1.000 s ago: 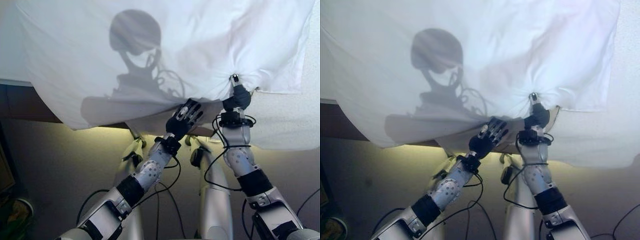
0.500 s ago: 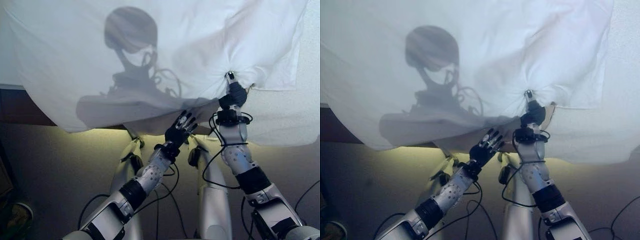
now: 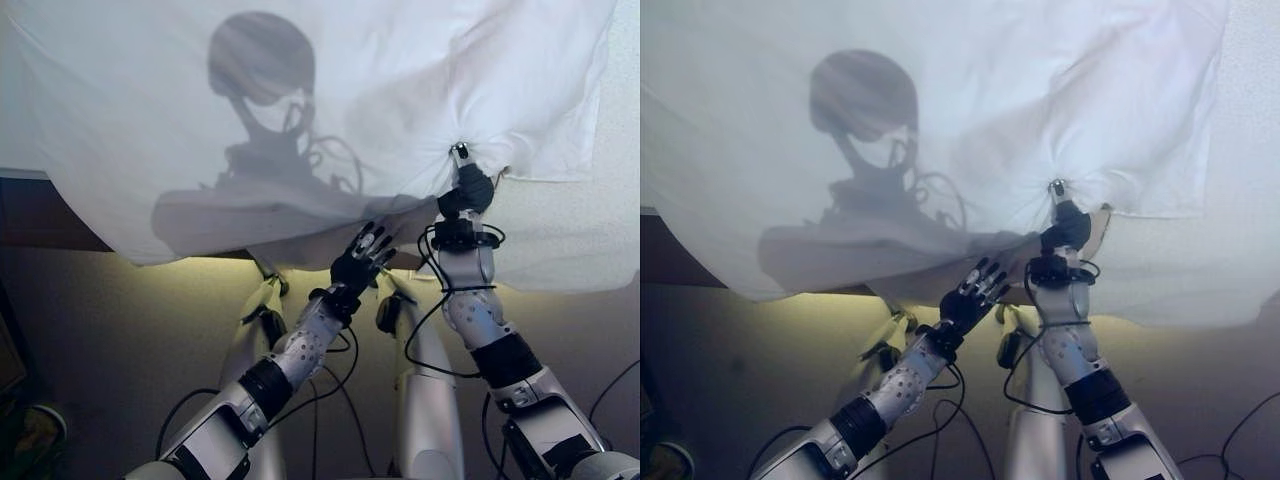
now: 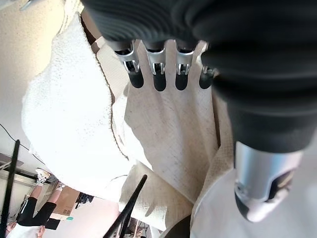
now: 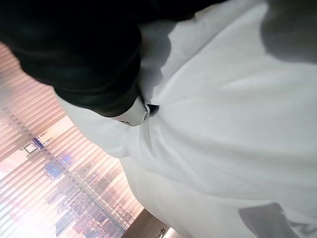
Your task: Make the bed
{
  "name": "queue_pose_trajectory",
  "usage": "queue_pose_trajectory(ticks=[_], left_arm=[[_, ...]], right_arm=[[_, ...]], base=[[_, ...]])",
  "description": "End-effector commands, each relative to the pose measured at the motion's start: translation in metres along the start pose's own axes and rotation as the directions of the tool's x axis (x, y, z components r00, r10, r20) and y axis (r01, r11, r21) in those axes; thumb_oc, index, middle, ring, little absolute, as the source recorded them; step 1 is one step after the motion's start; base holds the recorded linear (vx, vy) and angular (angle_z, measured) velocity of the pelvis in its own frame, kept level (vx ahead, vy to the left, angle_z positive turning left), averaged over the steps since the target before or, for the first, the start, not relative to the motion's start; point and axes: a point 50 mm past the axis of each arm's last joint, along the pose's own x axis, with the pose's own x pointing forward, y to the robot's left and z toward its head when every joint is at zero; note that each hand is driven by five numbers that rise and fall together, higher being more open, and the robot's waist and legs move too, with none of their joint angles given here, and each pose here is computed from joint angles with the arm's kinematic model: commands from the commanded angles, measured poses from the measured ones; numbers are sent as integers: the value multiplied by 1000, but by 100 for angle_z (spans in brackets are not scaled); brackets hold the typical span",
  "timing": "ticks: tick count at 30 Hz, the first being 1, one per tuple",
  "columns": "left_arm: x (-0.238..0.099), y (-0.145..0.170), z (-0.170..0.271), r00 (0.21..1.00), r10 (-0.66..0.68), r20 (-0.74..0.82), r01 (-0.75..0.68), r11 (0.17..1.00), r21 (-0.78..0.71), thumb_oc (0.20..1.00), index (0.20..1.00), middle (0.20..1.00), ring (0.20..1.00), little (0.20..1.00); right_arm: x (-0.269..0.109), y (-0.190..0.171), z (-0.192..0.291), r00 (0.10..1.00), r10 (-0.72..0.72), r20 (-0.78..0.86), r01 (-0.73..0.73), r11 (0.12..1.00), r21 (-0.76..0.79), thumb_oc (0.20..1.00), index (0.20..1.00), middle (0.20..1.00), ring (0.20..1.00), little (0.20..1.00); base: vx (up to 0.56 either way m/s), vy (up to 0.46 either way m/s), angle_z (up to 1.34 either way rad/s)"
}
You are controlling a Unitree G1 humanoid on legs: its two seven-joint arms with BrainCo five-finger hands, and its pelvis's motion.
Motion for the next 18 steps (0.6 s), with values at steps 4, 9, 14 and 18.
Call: queue_pose_trajectory(ticks=[4,9,14,18], left_arm=[[4,-42,8,980,-183,77,187,981,-43,1000,1000,1000,1000,1000],[6,-56,39,953,-212,218,230,972,-58,1000,1000,1000,1000,1000],[8,-56,58,937,-178,300,208,975,-72,1000,1000,1000,1000,1000],[8,-57,70,920,-158,360,202,975,-87,1000,1000,1000,1000,1000]], right_arm=[[3,32,19,978,177,111,-179,984,8,200,200,200,200,200],[-3,28,15,983,153,102,-156,988,20,200,200,200,200,200],[-3,27,14,985,145,98,-148,989,24,200,200,200,200,200],[-1,26,16,985,139,105,-142,990,24,200,200,200,200,200]], base=[[0,0,0],[0,0,0],[0,0,0],[0,0,0]])
